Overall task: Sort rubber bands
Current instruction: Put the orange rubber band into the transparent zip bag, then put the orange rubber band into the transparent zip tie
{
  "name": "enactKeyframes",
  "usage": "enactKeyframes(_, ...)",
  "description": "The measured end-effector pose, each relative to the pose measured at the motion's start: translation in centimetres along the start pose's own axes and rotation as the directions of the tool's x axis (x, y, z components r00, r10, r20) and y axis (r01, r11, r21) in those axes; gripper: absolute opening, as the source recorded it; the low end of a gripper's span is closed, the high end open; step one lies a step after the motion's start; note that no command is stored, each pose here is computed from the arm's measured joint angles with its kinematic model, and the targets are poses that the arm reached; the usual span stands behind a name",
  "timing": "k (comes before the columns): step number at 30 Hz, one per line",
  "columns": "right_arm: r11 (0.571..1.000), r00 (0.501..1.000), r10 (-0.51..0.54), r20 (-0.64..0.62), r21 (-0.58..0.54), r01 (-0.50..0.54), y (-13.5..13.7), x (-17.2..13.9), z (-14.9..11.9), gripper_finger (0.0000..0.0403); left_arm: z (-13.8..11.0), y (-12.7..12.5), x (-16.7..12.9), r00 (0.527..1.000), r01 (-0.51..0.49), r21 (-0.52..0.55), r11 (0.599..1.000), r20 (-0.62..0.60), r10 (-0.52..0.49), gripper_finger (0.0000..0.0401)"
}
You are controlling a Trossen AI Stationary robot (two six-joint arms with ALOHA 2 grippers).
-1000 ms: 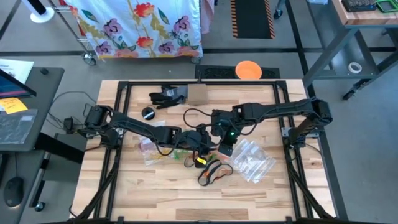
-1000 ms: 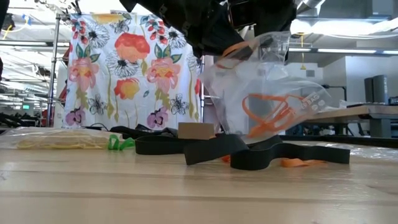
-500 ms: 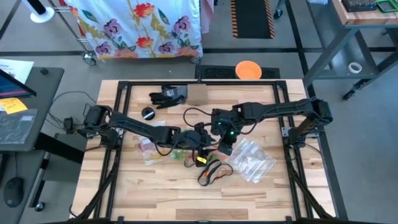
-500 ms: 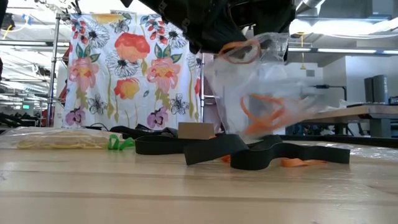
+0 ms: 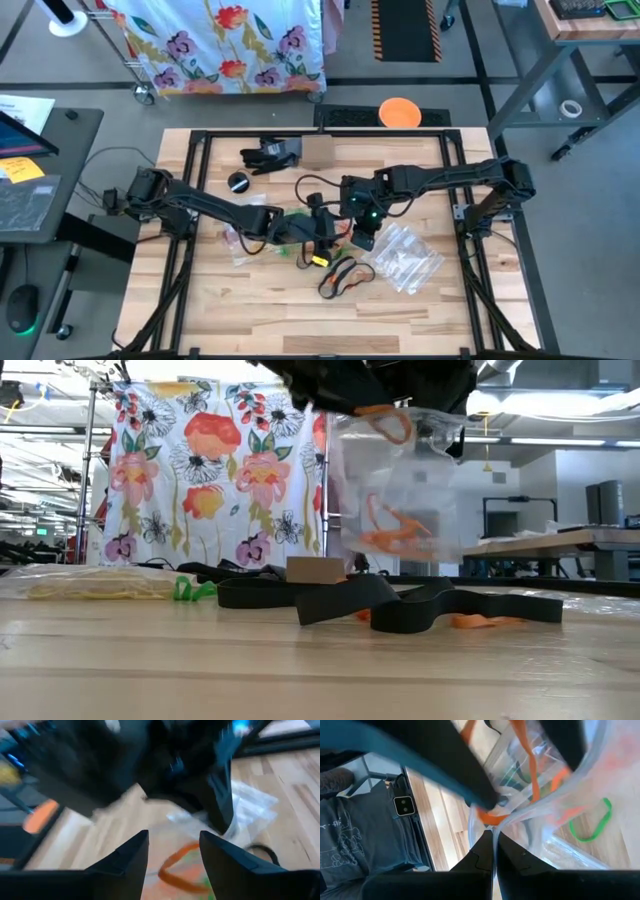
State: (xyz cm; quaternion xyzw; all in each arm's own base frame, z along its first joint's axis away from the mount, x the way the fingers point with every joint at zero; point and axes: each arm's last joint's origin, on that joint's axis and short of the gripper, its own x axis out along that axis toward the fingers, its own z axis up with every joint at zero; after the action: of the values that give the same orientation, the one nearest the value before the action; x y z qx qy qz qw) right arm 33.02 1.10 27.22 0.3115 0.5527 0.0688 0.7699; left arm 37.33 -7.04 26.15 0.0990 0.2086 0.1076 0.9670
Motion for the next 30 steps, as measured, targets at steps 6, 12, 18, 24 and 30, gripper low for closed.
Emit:
enactKeyframes(6,1.0,1.0,0.001,0.001,0.0,-0.001,0.0,0.0,0.0,0.0005,0.5,-0.5,-0.8,0.997,-0.079,0.032,0.996,0.023,0.079,0.0171)
enactKeyframes(12,1.0,1.0,-0.001,-0.004,0.001,0.001,0.0,0.0,0.0,0.0005,0.5,-0.7,-1.0,0.992,-0.125,0.056,0.991,0.024,0.123,0.0171)
enactKeyframes(18,1.0,0.999,-0.002,-0.036,-0.001,0.002,0.5,0.3,-0.6,0.0005,1.1,-1.3,-1.6,0.978,-0.201,0.069,0.977,0.072,0.196,0.0171)
enactKeyframes(24,0.998,0.998,0.009,-0.065,0.069,-0.005,0.4,0.3,-0.8,0.0005,1.4,-2.1,-2.9,0.916,-0.401,0.113,0.909,0.08,0.394,0.0171)
enactKeyframes(30,0.992,0.998,-0.026,-0.061,0.124,0.034,-0.4,-0.3,-0.7,0.0005,0.0,-4.3,-5.7,0.872,-0.458,0.36,0.813,0.005,0.489,0.0171)
